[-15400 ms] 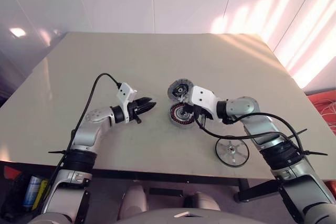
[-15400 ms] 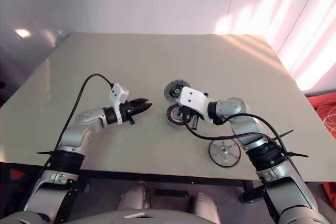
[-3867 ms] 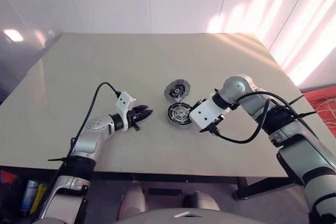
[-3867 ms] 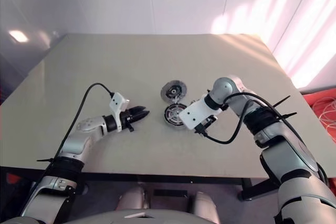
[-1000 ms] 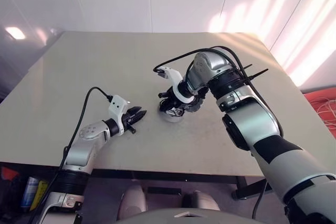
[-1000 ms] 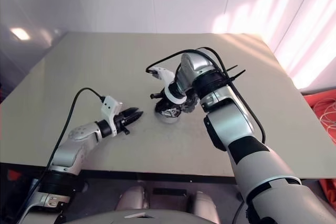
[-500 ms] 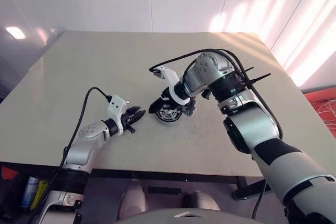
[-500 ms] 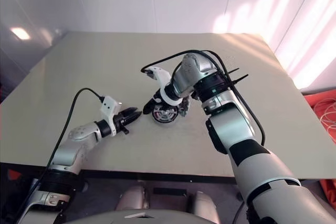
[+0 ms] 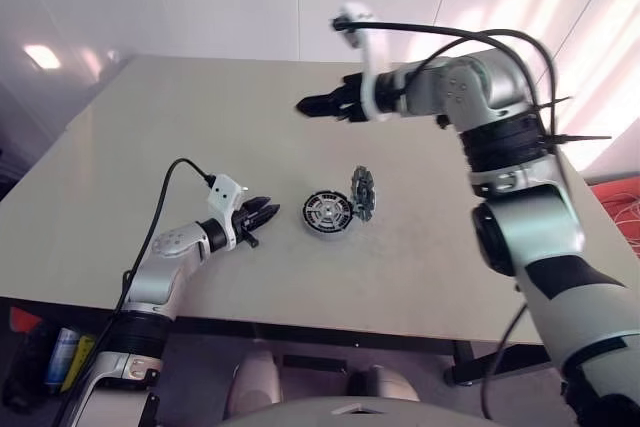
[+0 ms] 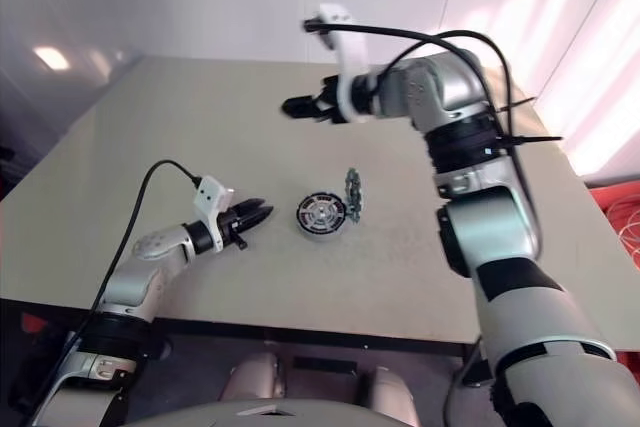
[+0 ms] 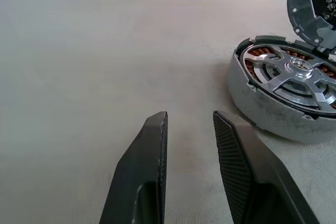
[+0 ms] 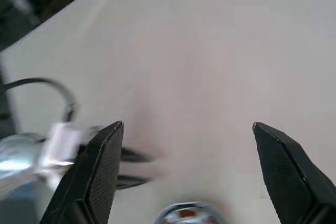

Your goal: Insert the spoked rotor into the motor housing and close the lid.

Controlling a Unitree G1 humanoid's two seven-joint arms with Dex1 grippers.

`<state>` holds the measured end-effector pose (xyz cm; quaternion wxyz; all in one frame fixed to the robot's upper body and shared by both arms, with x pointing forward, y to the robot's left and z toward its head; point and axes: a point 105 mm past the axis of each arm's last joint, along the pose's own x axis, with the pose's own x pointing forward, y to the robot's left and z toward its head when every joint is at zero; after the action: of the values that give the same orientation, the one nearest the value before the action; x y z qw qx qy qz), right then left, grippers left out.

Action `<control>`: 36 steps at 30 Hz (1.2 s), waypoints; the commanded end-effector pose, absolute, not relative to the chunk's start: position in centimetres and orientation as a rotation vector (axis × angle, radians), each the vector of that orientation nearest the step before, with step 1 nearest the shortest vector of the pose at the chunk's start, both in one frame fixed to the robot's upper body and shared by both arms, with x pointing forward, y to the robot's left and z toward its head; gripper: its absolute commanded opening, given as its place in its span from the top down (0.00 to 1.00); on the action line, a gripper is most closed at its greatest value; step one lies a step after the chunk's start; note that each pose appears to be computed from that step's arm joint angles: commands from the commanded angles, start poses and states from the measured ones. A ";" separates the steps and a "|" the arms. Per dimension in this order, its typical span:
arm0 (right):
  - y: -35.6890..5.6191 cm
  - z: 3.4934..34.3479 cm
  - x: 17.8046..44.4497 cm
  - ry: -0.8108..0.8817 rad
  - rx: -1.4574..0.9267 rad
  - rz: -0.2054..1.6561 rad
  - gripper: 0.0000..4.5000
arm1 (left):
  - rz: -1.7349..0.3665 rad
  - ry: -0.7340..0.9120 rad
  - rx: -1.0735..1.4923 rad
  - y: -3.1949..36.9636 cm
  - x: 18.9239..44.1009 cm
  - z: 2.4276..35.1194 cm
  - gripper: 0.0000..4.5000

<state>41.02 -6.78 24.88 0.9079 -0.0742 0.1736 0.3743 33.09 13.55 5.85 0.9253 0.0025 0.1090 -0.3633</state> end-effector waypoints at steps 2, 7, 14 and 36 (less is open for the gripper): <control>-14.4 25.1 43.2 0.198 -0.442 0.551 0.10 | -0.769 0.180 0.021 13.3 34.1 7.0 0.67; -21.8 20.4 42.3 0.279 -0.677 0.413 0.43 | -0.801 0.168 0.021 12.4 34.7 7.1 0.67; -22.6 14.7 38.5 0.427 -0.703 0.568 0.97 | -0.820 0.164 0.025 12.1 35.0 7.2 0.67; -5.7 16.1 32.6 0.341 -0.346 1.085 0.98 | -0.719 0.132 0.043 14.1 35.2 9.5 0.67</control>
<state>32.82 -6.75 14.99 0.8320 -0.1576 0.1825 0.4996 34.98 13.79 7.81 0.9295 0.0165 0.0908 -0.3571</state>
